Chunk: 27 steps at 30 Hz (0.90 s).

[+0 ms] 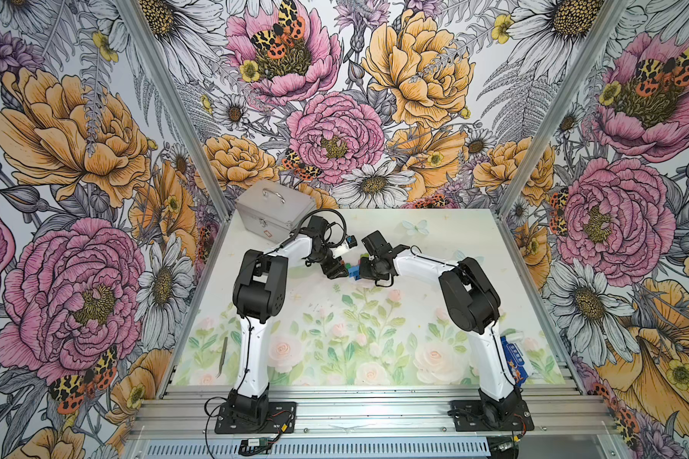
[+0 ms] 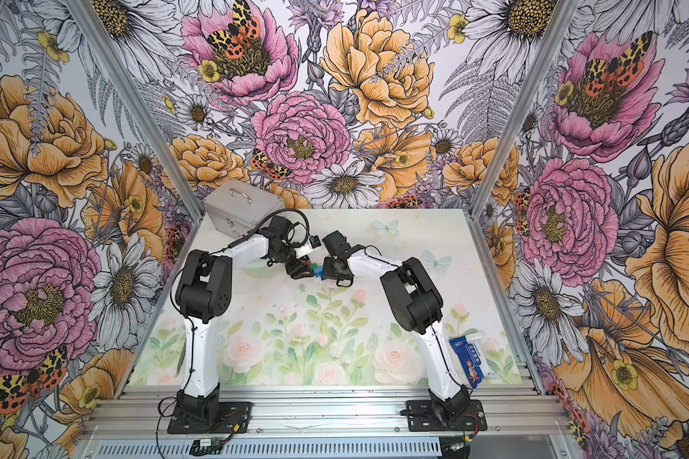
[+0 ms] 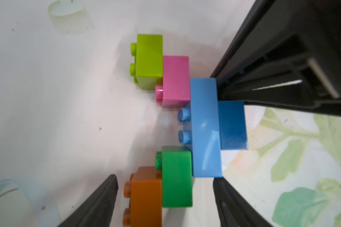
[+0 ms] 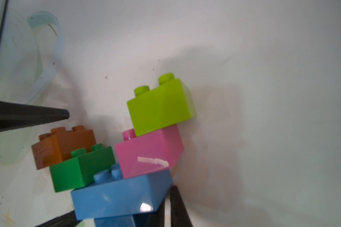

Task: Assemble the letter v with lego
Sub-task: Assemble the lego brick with the lego brick, then adjust the lego brick at the center of the board.

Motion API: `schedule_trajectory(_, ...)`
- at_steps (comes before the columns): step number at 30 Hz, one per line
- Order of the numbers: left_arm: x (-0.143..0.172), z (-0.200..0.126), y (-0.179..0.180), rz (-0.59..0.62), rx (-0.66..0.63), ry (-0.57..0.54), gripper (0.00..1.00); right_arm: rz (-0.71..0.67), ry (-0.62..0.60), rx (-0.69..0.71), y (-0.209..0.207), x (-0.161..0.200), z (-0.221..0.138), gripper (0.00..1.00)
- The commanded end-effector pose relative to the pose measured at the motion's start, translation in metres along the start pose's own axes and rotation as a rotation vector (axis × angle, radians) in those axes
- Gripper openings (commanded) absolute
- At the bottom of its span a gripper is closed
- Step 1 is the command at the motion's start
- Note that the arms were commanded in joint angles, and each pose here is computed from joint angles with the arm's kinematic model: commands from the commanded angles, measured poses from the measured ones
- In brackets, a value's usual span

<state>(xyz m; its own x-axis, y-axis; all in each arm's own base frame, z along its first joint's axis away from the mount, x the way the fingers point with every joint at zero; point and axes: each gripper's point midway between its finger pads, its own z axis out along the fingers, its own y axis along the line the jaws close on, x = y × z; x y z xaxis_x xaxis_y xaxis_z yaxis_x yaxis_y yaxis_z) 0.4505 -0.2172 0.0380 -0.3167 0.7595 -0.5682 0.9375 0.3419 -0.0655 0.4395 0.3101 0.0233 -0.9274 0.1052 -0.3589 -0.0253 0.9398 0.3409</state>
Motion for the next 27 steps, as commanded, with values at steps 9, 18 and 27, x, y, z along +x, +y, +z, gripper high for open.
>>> schedule_trajectory(9,-0.03,-0.08,-0.001,-0.103,-0.045,-0.177,0.99,-0.03,-0.01,-0.041,0.021,0.004,-0.007,0.11)
schedule_trajectory(18,-0.013,-0.155,0.03,-0.495,-0.328,-0.304,0.99,-0.062,-0.019,-0.08,0.047,0.005,-0.008,0.12)
schedule_trajectory(27,0.04,-0.214,0.01,-0.877,-0.672,-0.389,0.99,-0.125,-0.093,-0.077,0.036,0.003,-0.07,0.44)
